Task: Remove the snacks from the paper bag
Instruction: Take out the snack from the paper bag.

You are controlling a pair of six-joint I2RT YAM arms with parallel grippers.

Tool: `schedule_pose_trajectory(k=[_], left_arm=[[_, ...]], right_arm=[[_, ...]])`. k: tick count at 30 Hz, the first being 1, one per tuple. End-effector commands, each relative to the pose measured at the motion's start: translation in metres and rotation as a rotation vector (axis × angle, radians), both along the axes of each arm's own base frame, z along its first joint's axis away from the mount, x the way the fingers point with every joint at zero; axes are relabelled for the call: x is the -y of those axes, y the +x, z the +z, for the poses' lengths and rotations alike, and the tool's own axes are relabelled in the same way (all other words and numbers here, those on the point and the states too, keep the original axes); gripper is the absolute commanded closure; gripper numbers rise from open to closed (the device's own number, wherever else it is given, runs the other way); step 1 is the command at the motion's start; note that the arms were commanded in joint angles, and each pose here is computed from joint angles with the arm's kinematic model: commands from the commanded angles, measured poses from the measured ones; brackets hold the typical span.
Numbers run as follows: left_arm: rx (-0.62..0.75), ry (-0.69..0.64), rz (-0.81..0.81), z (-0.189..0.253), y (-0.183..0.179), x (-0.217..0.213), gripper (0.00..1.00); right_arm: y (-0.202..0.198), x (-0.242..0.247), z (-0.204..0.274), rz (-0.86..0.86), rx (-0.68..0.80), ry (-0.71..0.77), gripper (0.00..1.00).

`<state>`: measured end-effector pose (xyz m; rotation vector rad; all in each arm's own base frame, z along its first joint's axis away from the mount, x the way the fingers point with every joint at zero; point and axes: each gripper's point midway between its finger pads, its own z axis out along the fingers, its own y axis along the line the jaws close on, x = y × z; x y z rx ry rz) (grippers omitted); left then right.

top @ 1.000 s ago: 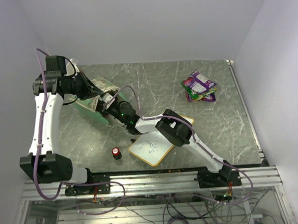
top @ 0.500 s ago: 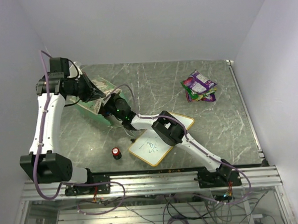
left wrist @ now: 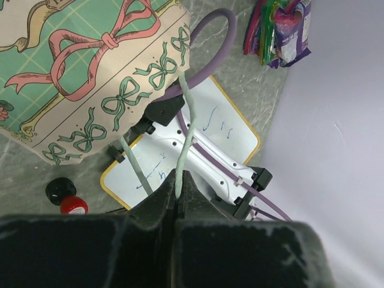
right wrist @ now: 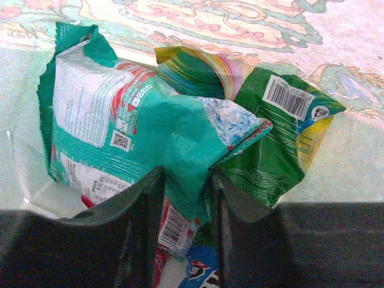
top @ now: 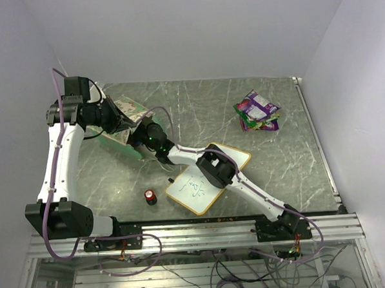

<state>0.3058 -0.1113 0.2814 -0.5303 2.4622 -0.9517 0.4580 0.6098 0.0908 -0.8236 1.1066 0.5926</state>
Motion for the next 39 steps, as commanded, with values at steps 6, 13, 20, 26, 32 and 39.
schedule_pose_trajectory(k=[6,13,20,26,32,39], left_arm=[[0.01,-0.002,0.033,0.006,0.001,0.0,0.93],[0.03,-0.007,0.079,0.014,0.009,-0.014,0.93],[0.047,-0.03,0.119,0.017,0.016,-0.026,0.93],[0.044,-0.052,0.139,0.014,0.018,-0.025,0.93],[0.024,-0.066,0.116,0.013,0.016,-0.022,0.93],[0.007,-0.077,0.105,0.009,0.009,-0.019,0.93]], right_arm=[[-0.005,0.01,0.01,0.004,-0.001,-0.034,0.98],[-0.015,0.023,0.035,-0.002,0.017,-0.051,1.0],[-0.038,0.047,0.051,0.013,-0.004,-0.073,1.0],[-0.045,0.067,0.044,0.003,-0.054,-0.087,1.0],[-0.039,0.07,0.027,-0.026,-0.071,-0.098,0.96],[-0.034,0.075,0.022,-0.057,-0.093,-0.136,0.59]])
